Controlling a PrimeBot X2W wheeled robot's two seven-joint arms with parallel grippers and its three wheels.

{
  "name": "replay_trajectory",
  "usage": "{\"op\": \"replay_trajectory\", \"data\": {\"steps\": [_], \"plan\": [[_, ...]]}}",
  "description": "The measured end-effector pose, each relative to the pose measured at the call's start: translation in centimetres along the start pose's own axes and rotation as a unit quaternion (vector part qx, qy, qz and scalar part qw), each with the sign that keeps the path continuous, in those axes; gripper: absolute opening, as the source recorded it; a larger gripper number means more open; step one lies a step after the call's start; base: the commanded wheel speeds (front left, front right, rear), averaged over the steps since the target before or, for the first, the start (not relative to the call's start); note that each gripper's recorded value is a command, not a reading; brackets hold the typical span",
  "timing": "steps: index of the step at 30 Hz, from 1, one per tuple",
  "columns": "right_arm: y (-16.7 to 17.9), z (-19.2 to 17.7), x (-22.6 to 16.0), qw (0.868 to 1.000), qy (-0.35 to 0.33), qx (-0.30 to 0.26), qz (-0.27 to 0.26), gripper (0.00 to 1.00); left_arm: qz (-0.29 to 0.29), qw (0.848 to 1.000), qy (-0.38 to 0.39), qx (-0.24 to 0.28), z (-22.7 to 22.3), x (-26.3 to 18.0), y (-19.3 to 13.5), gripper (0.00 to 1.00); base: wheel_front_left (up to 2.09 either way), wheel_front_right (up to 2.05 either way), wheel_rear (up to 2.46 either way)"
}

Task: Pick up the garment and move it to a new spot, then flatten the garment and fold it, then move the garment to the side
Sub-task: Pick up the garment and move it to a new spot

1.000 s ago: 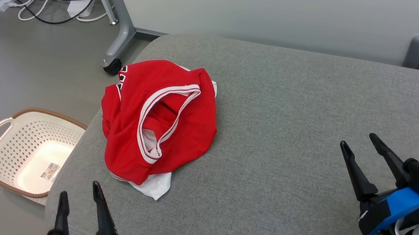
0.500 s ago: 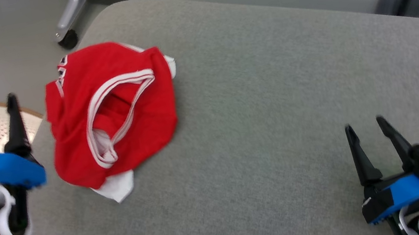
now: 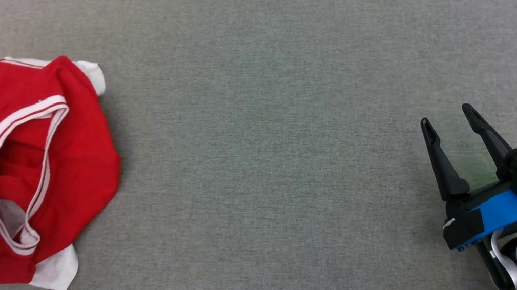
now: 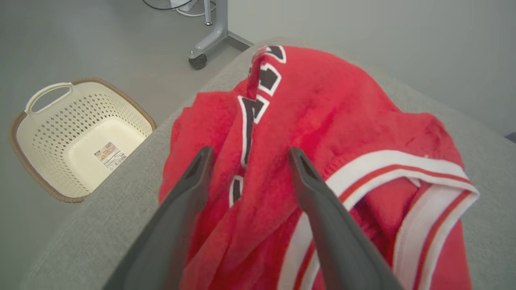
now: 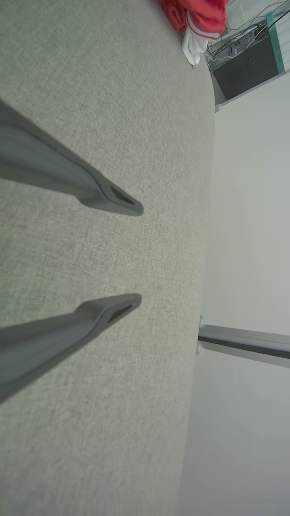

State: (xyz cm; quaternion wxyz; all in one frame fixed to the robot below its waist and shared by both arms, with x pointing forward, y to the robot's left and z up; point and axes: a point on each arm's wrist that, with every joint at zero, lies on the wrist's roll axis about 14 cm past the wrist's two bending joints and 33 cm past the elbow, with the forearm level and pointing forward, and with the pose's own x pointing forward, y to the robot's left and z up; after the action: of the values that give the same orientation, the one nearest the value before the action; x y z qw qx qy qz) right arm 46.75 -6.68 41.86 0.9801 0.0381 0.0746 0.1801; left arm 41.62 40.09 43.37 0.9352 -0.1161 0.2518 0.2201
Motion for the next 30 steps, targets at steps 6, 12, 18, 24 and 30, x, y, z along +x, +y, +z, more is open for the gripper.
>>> {"op": "replay_trajectory", "data": {"steps": [6, 12, 18, 24, 30], "plan": [[-1.7, -0.1, -1.0, 1.000, 0.003, 0.002, -0.025, 1.00, 0.014, 0.997, 0.078, -0.019, -3.6, 1.3, 0.3, 1.00, 0.00, 0.00, 0.00], [-2.4, 0.4, -1.7, 0.999, -0.004, 0.002, -0.036, 1.00, 0.003, 0.986, 0.158, -0.047, -7.1, 0.8, -0.7, 0.00, 0.00, 0.00, 0.00], [-2.2, 1.6, -2.3, 0.999, -0.022, 0.010, -0.037, 1.00, -0.022, 0.995, 0.097, -0.023, -3.0, 0.2, -1.5, 0.00, 0.00, 0.00, 0.00], [-1.8, 3.4, -3.3, 0.998, -0.048, 0.021, -0.037, 1.00, -0.068, 0.997, -0.018, 0.022, 5.3, -2.1, -3.3, 0.00, 0.00, 0.00, 0.00], [-1.8, 5.5, -5.9, 0.995, -0.079, 0.034, -0.050, 1.00, -0.163, 0.969, -0.159, 0.092, 15.4, -8.1, -9.5, 0.00, 0.00, 0.00, 0.00]]}}
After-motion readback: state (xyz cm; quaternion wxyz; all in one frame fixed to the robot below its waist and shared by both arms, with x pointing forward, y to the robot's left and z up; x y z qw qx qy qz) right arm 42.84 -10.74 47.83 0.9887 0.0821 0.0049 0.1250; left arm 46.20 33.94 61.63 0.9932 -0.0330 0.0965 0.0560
